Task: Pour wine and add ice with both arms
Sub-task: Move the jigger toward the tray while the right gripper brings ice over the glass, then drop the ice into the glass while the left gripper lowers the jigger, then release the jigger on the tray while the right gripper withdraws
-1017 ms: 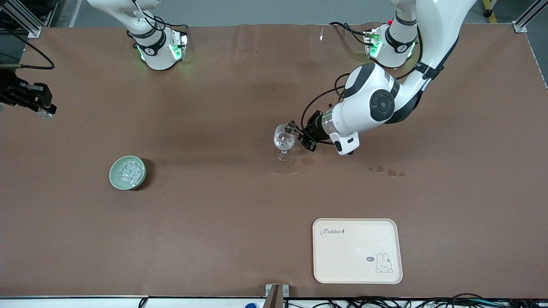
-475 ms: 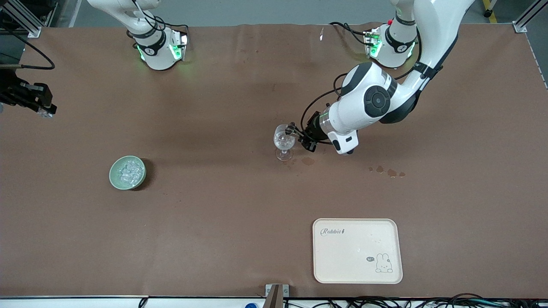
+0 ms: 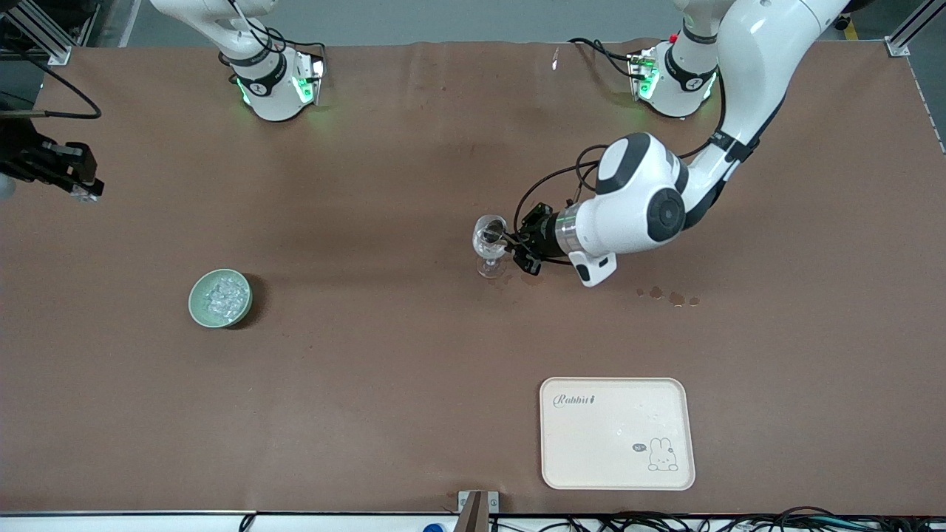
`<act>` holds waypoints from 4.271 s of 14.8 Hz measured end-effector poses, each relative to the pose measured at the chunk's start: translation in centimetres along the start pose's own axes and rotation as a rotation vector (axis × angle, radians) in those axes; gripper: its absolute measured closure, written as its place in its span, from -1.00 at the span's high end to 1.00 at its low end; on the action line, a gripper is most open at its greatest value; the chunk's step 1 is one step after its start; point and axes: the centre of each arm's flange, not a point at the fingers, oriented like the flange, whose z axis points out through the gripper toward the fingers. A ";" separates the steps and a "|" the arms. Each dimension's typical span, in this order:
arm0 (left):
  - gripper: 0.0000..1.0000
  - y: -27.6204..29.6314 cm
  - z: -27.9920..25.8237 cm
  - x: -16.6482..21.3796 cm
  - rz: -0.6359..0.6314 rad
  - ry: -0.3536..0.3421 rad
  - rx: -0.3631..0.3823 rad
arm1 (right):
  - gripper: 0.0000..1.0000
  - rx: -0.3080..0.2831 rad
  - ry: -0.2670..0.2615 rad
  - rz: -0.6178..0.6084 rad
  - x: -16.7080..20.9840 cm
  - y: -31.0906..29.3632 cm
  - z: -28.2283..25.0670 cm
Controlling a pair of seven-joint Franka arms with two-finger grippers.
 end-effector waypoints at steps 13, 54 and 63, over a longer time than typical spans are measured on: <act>-0.59 8.4 -18.2 23.2 -0.074 -0.396 -0.256 | -0.46 0.070 0.124 0.073 -1.0 -34.2 9.9; 1.00 15.1 -11.8 40.8 -0.015 -0.560 -0.565 | 1.00 0.022 0.137 0.128 3.3 -38.5 12.5; 1.00 10.4 -27.4 38.1 0.044 -0.058 -0.360 | 1.00 -0.029 0.134 0.058 8.7 -16.5 9.5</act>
